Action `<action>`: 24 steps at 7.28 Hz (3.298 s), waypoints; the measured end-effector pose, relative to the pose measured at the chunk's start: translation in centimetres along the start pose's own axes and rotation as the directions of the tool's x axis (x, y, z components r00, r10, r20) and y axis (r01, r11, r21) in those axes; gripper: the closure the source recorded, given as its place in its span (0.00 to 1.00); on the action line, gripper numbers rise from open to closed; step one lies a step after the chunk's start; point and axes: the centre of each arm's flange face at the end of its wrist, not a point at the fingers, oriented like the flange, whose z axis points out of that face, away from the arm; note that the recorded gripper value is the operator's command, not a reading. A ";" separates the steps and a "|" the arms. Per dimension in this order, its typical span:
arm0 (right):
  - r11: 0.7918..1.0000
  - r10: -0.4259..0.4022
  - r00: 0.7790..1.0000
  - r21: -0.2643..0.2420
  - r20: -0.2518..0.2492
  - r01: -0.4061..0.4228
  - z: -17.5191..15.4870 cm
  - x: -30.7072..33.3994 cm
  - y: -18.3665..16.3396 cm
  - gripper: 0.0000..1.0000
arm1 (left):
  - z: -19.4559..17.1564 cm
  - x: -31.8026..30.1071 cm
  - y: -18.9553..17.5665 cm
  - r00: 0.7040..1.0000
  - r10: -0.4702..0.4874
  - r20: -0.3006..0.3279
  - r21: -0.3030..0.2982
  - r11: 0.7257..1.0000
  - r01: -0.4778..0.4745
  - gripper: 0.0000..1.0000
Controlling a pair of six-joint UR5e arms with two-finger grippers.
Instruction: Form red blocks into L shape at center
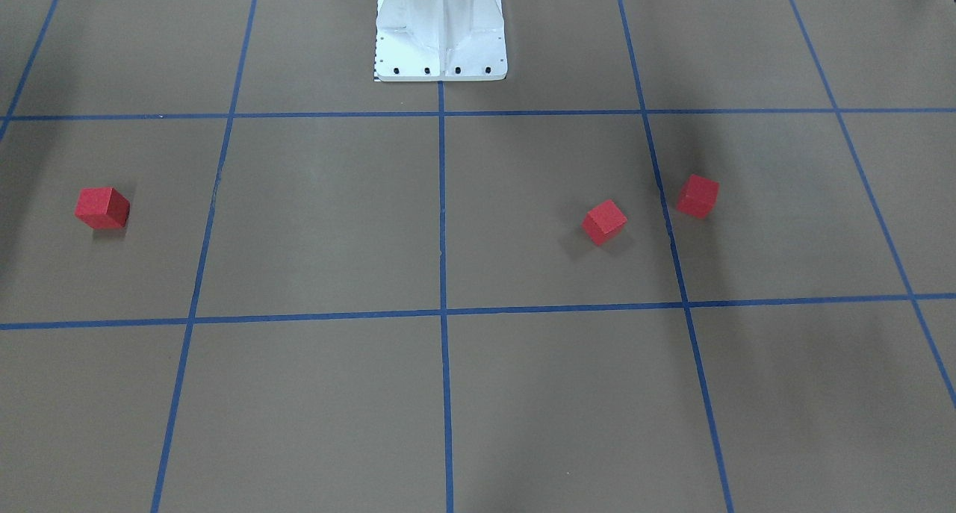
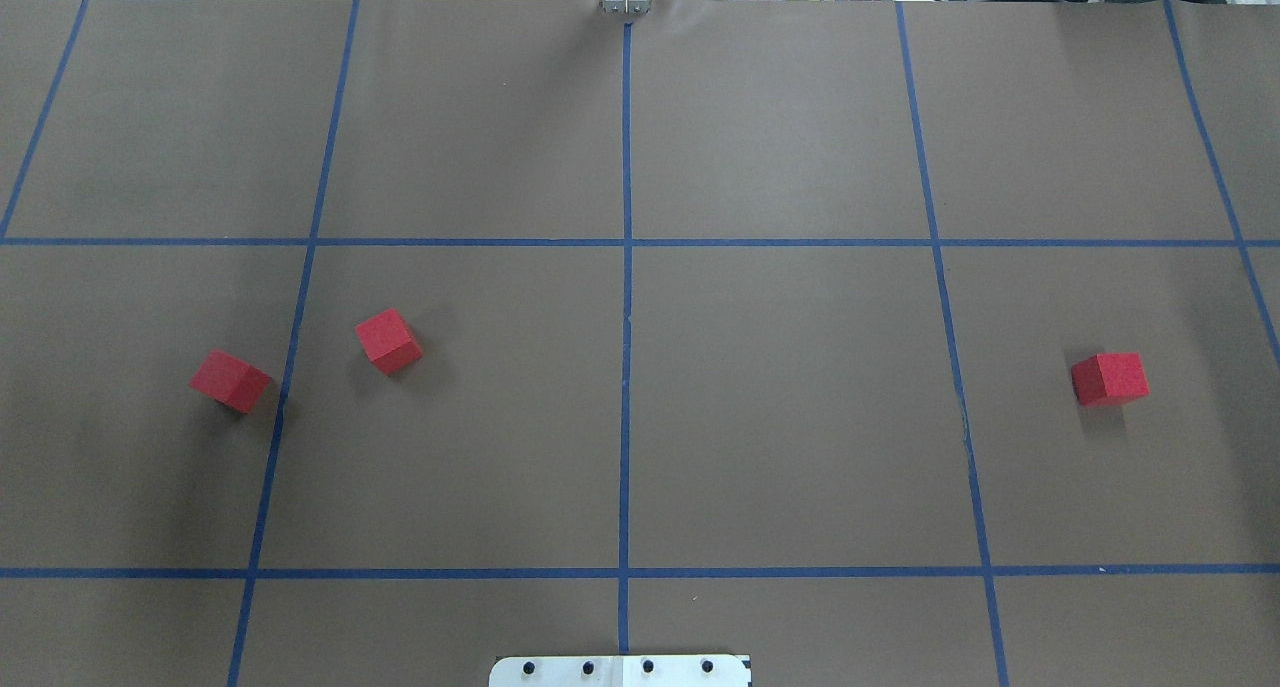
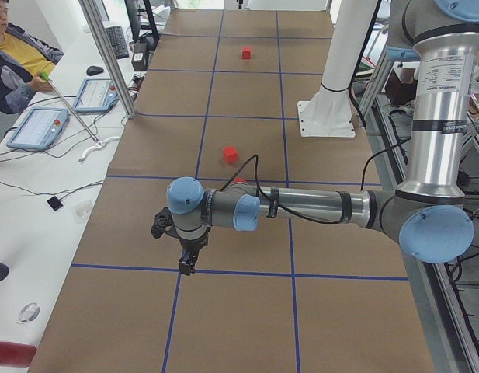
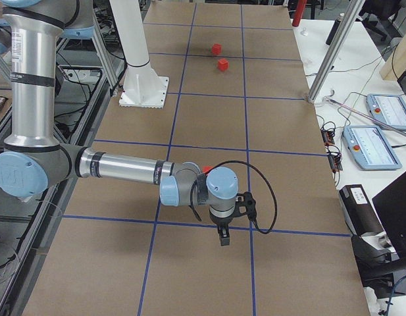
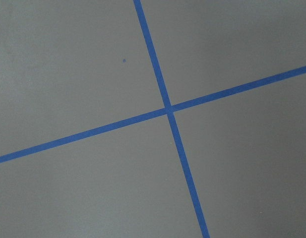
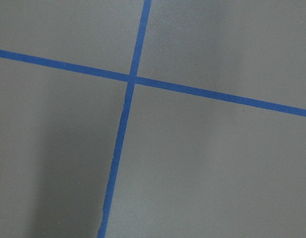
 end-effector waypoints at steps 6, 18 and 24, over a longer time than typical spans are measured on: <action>0.999 -0.019 1.000 0.025 -0.006 0.019 -1.1 -0.7 -1.4 0.00 | -2.2 1.9 -1.2 1.000 0.030 0.010 0.041 0.999 -0.030 0.00; 0.985 0.136 0.990 0.098 0.042 -0.139 6.6 -29.0 0.4 0.01 | -3.7 3.9 -1.7 0.996 0.063 -0.059 0.086 0.995 -0.057 0.00; 0.994 0.100 0.995 0.049 0.016 -0.101 11.4 -29.7 1.8 0.79 | -3.9 4.1 -1.7 0.996 0.066 -0.059 0.089 0.994 -0.061 0.00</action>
